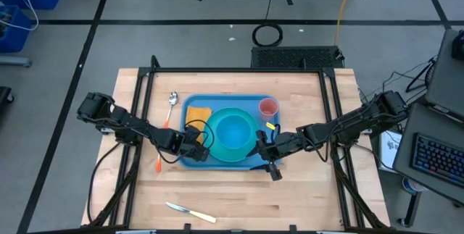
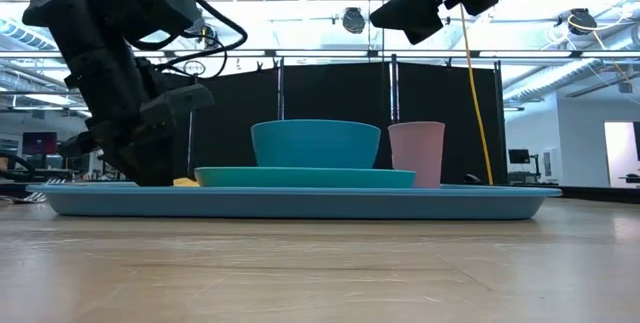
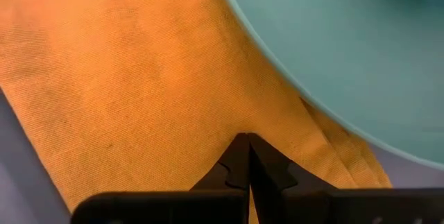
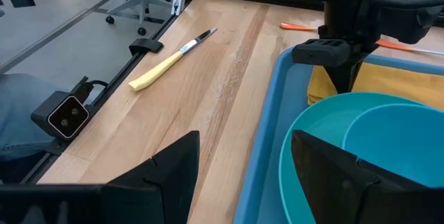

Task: Set up tray
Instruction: Put the yellow napkin on the blue serving tray to the left of the blue plate

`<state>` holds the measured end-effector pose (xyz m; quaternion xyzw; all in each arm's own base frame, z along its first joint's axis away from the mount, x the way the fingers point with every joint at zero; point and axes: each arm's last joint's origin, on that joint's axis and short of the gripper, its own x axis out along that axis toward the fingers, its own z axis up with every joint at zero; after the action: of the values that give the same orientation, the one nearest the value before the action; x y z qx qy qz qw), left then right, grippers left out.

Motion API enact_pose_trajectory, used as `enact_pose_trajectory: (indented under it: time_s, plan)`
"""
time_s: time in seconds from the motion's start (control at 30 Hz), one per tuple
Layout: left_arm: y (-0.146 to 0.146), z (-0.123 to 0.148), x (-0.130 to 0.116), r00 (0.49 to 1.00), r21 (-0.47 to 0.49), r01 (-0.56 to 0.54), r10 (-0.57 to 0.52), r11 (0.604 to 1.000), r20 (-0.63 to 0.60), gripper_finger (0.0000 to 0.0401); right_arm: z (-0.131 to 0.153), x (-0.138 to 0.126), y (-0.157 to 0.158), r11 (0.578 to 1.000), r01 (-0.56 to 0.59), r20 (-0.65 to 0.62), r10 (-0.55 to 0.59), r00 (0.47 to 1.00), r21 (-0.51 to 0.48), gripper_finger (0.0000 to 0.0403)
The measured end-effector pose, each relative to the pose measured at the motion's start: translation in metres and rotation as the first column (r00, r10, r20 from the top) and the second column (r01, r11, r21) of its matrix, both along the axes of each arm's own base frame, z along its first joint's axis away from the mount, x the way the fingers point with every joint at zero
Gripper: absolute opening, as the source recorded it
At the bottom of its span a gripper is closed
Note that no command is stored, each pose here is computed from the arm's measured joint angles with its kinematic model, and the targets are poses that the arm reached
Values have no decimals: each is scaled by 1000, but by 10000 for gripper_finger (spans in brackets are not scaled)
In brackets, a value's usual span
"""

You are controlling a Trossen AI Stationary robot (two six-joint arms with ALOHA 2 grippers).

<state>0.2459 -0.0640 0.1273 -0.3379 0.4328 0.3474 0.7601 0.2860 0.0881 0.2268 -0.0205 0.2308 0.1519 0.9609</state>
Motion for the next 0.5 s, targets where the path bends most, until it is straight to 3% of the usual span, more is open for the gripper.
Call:
enact_pose_trajectory:
  time_s: [0.5]
  plan:
    - [-11, 9, -3, 997, 42, 48, -51, 998, 56, 2, 0, 0, 0, 1000, 0, -1, 0, 1000, -1, 216]
